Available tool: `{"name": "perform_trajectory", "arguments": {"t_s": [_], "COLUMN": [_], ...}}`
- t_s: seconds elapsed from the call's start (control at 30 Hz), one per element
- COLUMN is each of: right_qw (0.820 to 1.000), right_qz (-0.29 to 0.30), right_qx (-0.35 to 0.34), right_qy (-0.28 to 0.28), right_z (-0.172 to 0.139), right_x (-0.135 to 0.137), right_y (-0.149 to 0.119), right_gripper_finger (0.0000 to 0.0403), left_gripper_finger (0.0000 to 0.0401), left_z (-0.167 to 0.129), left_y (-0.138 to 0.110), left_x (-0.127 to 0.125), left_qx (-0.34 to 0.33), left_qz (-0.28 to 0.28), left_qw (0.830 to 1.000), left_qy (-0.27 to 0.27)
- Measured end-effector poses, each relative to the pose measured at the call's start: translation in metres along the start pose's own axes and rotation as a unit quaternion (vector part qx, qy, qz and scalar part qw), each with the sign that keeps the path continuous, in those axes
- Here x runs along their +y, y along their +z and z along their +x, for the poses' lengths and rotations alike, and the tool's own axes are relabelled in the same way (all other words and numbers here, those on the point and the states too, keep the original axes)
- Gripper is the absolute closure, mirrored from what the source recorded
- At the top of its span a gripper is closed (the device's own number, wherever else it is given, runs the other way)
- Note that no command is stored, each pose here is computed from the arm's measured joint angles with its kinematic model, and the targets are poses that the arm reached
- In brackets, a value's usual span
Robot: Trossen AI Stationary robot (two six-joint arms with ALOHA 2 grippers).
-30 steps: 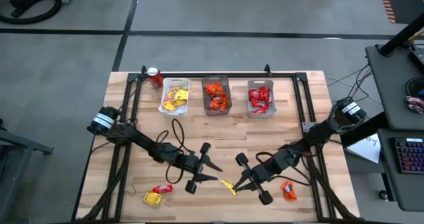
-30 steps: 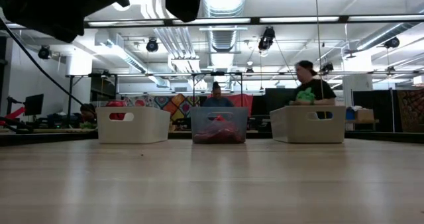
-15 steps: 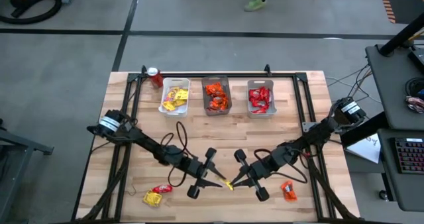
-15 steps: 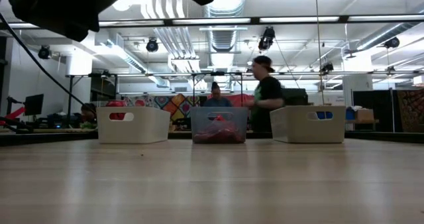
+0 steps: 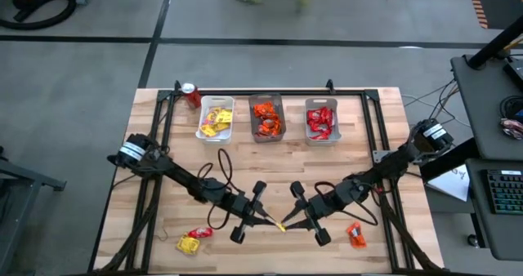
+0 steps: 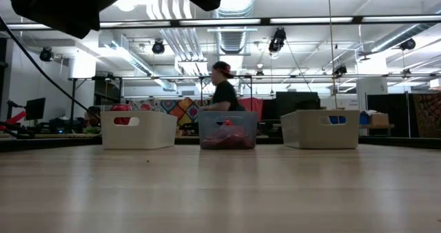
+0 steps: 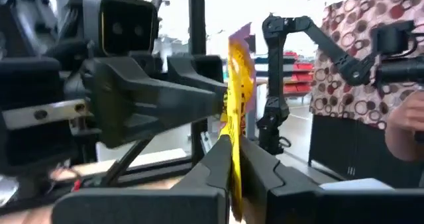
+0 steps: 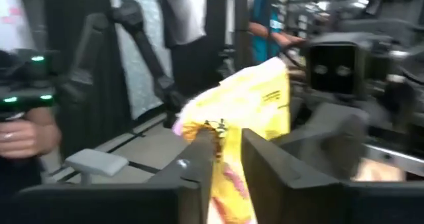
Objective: Sort candy
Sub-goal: Put the yellow candy into the white bin
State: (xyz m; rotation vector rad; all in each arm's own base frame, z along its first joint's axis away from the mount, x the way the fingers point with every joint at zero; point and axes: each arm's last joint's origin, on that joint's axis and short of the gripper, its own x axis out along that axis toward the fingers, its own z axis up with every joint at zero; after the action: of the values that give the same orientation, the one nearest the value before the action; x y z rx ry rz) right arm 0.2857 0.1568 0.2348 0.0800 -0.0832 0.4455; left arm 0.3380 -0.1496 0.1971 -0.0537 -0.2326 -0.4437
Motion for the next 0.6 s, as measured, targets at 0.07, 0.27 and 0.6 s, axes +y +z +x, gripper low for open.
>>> {"name": "perform_trajectory", "arguments": {"t_s": [0.07,0.27,0.6], "right_qw": [0.999,0.99,0.946], "right_qz": [0.001,0.012,-0.018], "right_qx": [0.015,0.068,0.123], "right_qy": [-0.028,-0.126,-0.298], "right_z": [-0.002,-0.019,-0.055], "right_x": [-0.002,-0.007,-0.02], "right_y": [0.002,0.017,0.039], "right_gripper_finger": [0.0297,0.0231,0.0204], "left_gripper_finger": [0.0401,0.0401,0.0401], "left_z": [-0.002,-0.018,-0.088], "left_y": [0.002,0.019,0.074], "left_x": [0.001,0.006,0.038], "left_qx": [0.019,0.125,0.313], "left_qz": [-0.003,-0.011,-0.013], "left_qw": [1.0,0.986,0.889], "left_qy": [0.017,0.111,0.334]}}
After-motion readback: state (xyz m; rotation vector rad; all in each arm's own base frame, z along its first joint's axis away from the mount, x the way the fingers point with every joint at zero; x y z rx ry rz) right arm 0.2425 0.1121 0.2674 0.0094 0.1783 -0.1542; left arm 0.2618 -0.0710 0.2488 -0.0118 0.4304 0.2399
